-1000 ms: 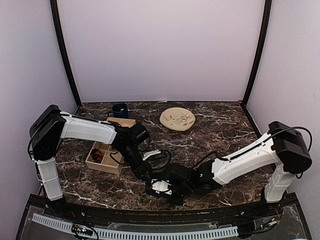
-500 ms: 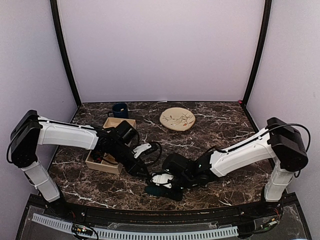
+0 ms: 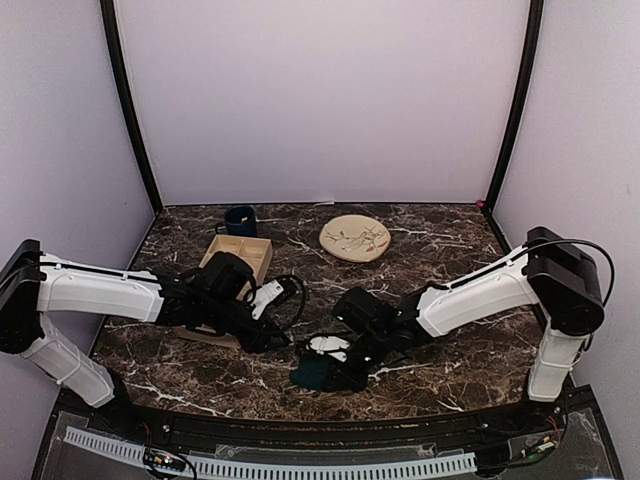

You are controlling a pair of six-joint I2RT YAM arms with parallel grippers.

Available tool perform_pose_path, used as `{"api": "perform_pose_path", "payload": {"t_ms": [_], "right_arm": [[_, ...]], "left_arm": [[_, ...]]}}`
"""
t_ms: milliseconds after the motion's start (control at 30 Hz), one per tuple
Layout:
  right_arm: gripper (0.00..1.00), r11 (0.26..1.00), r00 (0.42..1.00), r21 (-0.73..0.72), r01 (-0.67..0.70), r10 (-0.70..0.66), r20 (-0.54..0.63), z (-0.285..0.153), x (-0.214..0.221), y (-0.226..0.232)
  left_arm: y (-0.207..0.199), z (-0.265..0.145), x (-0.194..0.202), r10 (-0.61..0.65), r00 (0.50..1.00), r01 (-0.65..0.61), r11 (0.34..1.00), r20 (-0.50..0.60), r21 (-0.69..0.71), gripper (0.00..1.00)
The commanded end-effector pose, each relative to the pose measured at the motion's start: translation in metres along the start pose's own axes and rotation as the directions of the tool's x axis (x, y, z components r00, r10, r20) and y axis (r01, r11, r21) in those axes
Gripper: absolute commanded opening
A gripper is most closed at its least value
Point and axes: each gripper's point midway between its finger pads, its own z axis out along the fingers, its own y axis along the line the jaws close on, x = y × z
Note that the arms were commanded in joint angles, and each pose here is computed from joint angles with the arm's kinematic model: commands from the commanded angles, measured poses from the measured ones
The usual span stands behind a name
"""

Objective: Roll the socks
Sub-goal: Roll the sock at the center of the board.

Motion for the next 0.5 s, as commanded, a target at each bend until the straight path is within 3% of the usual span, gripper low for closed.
{"api": "perform_pose_path", "payload": {"t_ms": [0, 233, 467], "right_arm": [[0.0, 0.989, 0.984, -0.064, -0.133, 0.123, -0.131, 0.007, 0.041, -0.001], [0.0, 0.967, 0.973, -0.152, -0.203, 0.182, -0.139, 0.005, 0.041, 0.001], [0.0, 0.945, 0.962, -0.208, -0.251, 0.219, -0.166, 0.006, 0.045, 0.003]], "left_arm": [[-0.005, -0.005, -0.007, 0.068, 0.995, -0.065, 0.996, 0.066, -0.054, 0.35], [-0.028, -0.005, -0.001, 0.204, 0.977, -0.2, 0.978, 0.068, -0.064, 0.34], [-0.055, -0.003, 0.007, 0.316, 0.947, -0.317, 0.948, 0.06, 0.016, 0.37]]}}
